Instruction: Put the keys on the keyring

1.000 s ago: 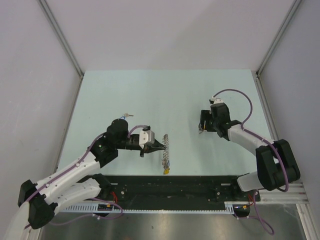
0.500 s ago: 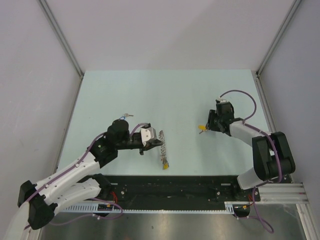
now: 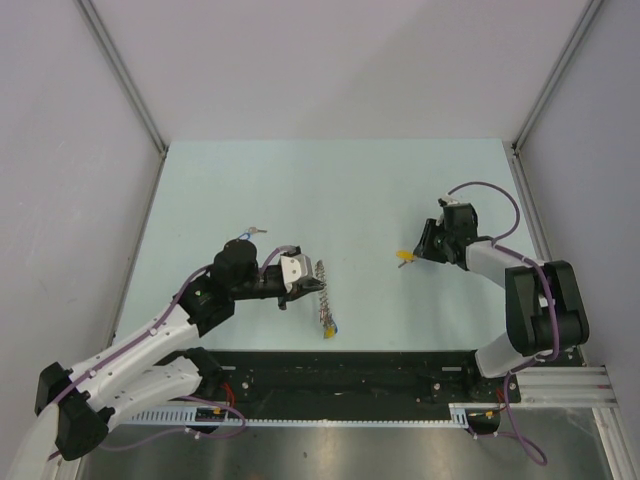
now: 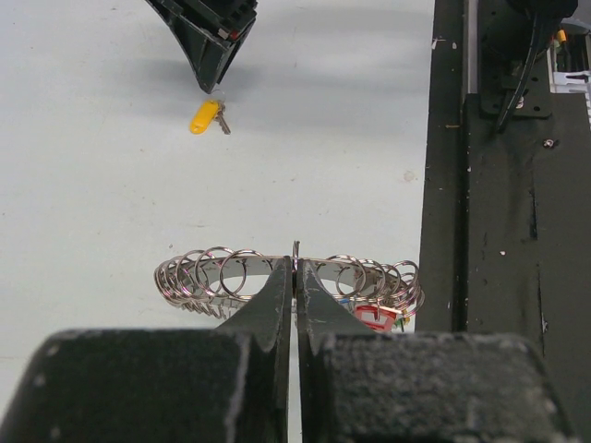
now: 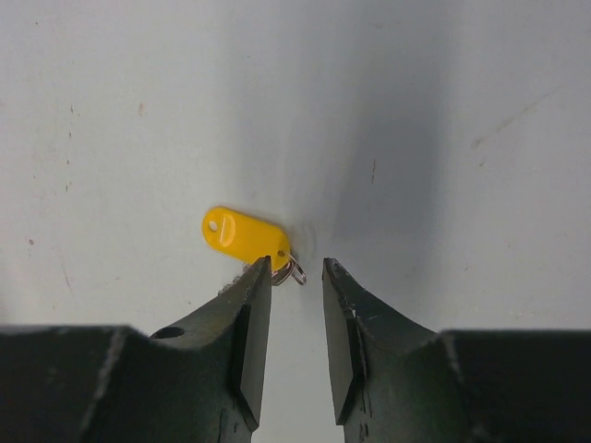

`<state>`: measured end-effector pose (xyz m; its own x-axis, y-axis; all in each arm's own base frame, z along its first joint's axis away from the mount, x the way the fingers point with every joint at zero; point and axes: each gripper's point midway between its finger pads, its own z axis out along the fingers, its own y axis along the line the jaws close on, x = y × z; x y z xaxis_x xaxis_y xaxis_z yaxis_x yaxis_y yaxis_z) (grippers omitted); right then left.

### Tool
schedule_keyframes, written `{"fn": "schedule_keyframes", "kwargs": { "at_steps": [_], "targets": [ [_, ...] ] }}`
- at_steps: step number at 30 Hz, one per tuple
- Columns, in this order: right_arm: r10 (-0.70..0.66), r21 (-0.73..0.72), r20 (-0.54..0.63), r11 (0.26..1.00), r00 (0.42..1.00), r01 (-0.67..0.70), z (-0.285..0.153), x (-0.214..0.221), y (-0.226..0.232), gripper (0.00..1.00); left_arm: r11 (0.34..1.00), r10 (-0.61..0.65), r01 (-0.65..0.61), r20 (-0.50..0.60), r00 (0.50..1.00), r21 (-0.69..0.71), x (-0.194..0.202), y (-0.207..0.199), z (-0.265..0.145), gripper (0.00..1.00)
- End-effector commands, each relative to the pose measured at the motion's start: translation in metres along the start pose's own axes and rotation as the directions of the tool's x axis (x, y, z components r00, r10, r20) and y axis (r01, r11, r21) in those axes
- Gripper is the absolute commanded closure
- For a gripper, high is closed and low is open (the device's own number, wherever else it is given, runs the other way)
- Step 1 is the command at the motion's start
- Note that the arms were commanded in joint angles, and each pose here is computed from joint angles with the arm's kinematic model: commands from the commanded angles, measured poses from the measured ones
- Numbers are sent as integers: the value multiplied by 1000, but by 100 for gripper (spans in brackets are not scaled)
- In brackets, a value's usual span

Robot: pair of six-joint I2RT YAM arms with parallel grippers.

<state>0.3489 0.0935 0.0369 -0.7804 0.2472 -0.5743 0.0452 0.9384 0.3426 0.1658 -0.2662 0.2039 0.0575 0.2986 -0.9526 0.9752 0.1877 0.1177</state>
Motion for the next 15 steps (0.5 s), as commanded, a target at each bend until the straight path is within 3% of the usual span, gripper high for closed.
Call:
{"fn": "schedule_keyframes", "kwargs": {
  "at_steps": [1, 15],
  "targets": [
    [17, -61, -20, 998, 1000, -19, 4, 3, 3, 67, 996, 84, -81, 89, 992, -35, -37, 10, -6, 100],
    [49, -145, -86, 988, 995, -61, 7, 14, -2, 75, 997, 76, -73, 77, 994, -30, -33, 11, -3, 100]
  ]
}}
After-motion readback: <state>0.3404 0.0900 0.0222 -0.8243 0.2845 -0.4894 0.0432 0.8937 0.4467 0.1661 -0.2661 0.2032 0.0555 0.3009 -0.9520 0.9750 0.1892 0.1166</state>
